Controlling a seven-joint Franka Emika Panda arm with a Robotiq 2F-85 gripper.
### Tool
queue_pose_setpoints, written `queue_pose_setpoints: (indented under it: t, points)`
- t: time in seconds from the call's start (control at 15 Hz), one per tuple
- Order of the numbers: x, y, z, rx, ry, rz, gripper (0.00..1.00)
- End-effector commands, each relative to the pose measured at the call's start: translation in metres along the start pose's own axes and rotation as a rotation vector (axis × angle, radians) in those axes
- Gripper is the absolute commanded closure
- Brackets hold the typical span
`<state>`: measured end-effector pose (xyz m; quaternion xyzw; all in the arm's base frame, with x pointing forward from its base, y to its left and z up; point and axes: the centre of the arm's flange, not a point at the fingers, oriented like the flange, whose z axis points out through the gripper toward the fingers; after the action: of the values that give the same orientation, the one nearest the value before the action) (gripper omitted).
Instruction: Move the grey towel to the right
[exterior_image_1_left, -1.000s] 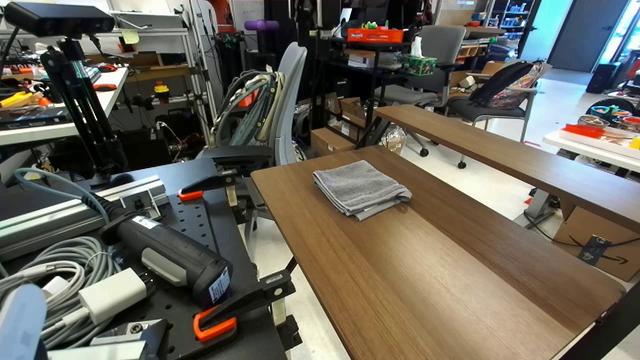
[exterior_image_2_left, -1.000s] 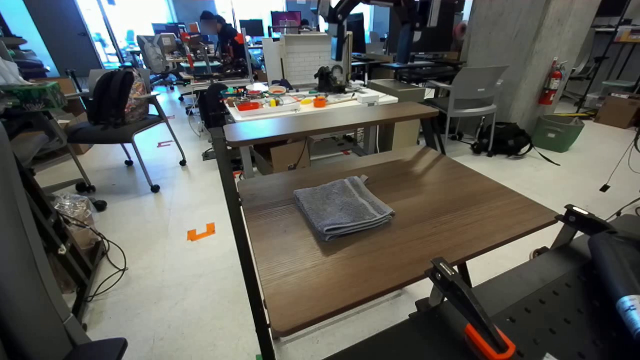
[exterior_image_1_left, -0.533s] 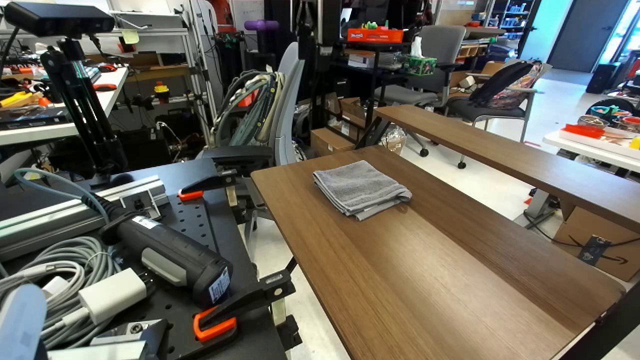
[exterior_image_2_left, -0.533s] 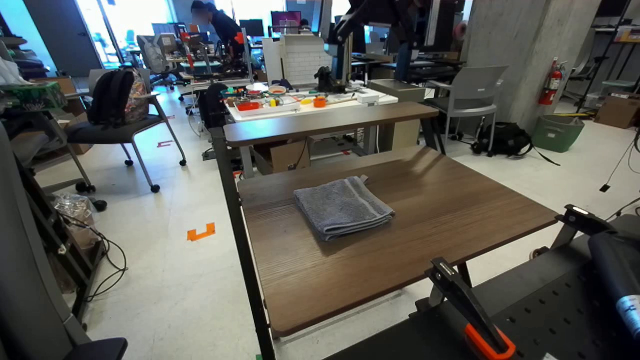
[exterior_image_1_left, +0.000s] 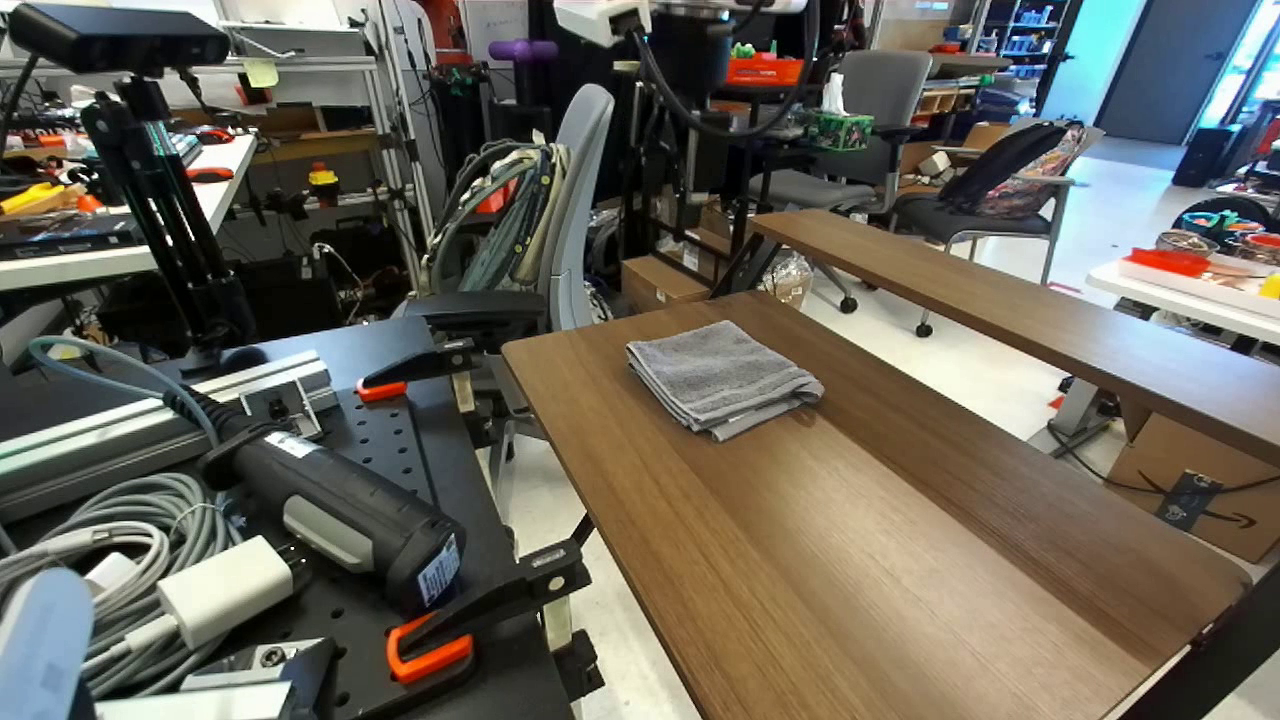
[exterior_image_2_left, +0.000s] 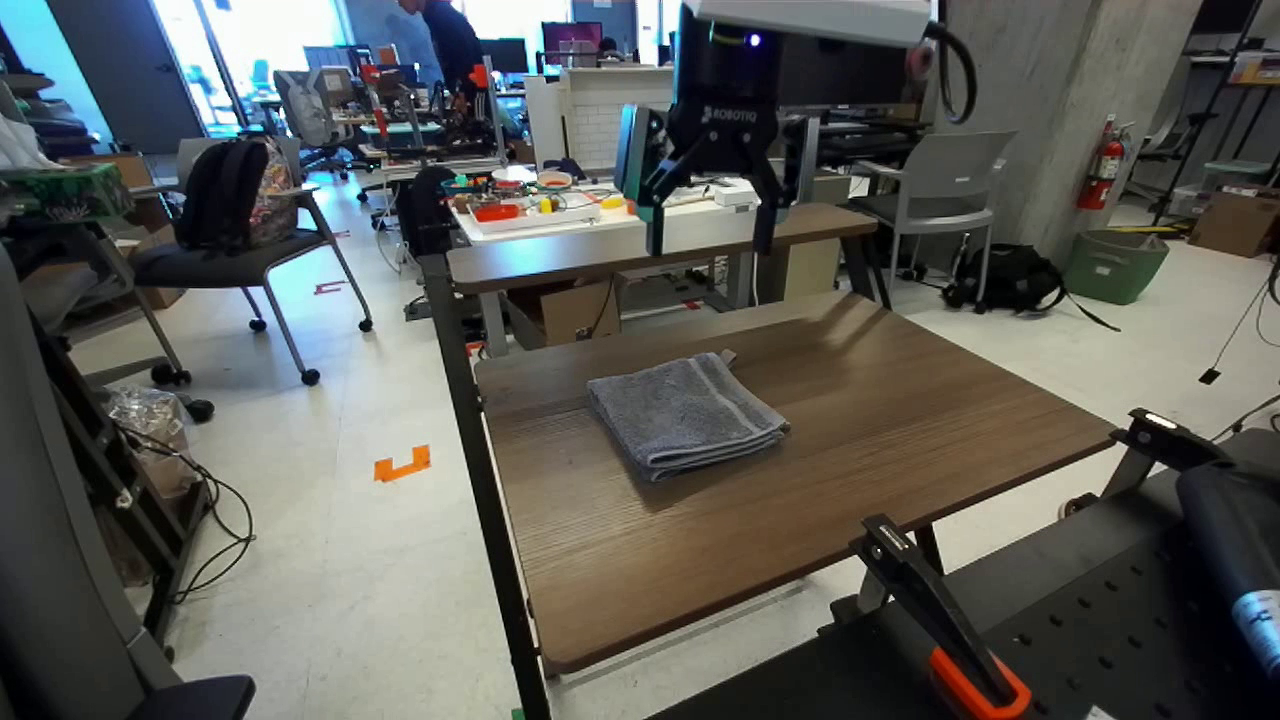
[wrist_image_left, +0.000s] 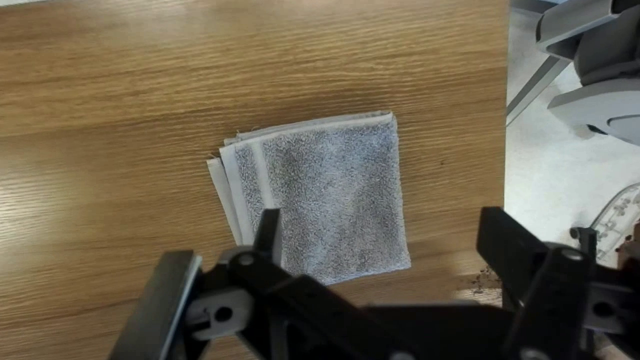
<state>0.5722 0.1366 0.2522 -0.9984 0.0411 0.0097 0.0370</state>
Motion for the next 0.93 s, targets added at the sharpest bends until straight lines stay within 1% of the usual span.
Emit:
queue_pose_setpoints:
  t: [0.0,0.2,0.47,0.6,0.87]
  points:
    - [0.043,0.0,0.039,-0.003,0.042,-0.011,0.0]
    - [0.062,0.008,0.074,-0.002,0.043,-0.009,0.0]
    - [0.075,0.02,0.124,-0.031,0.023,-0.019,0.0]
    - [0.079,0.025,0.144,-0.039,0.012,-0.025,0.0]
    - [0.084,0.034,0.171,-0.045,-0.014,-0.039,0.0]
